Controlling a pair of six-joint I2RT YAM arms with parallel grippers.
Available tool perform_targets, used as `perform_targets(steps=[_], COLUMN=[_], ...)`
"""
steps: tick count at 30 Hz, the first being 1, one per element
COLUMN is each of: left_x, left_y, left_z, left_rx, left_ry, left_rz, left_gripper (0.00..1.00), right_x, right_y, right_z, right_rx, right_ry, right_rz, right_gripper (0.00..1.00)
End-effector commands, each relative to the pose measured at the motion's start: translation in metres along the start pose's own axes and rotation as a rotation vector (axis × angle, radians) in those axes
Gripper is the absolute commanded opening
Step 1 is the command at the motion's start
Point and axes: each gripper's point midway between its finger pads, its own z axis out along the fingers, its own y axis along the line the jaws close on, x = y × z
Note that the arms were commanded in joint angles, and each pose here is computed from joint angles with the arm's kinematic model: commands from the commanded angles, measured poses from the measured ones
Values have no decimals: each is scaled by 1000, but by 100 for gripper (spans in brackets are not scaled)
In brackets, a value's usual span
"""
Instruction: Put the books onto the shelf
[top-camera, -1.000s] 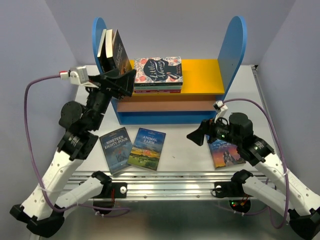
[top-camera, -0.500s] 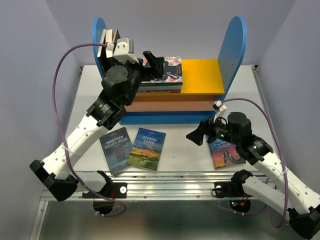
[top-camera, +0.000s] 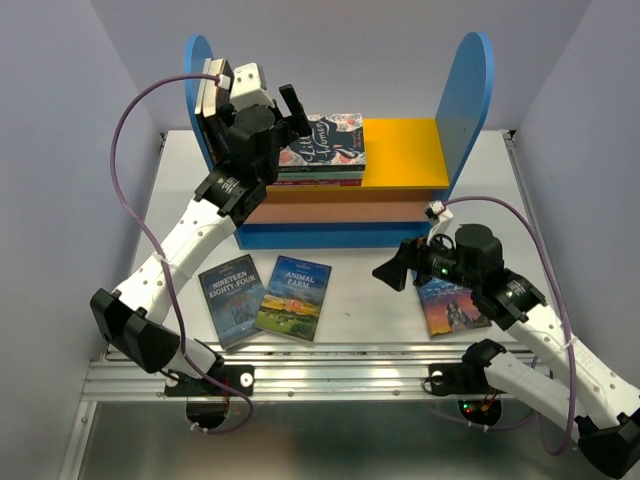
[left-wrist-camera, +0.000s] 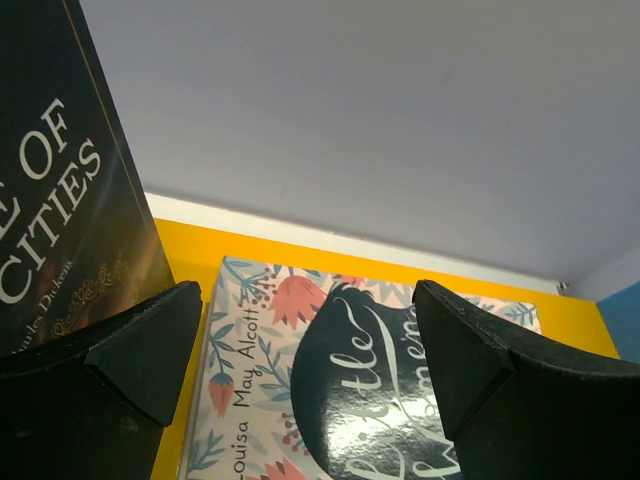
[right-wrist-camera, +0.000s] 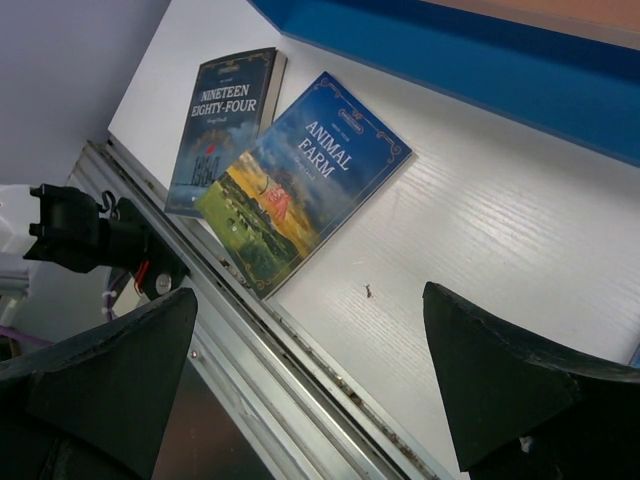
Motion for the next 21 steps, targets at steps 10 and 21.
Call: perform_targets(steps=[10,21], left_x=[-19,12], left_y=[31,48], left_z=[0,5], left_rx=[-138,-221], left_ry=[-95,-22], left_rz=[-33,-24], left_gripper=[99,99], right_x=[-16,-15], right_y=[8,6], right_z=[0,-1], right_rx=[-19,-12], right_ry=[-56,-62], right_rz=[-30,-22], right_gripper=[100,100])
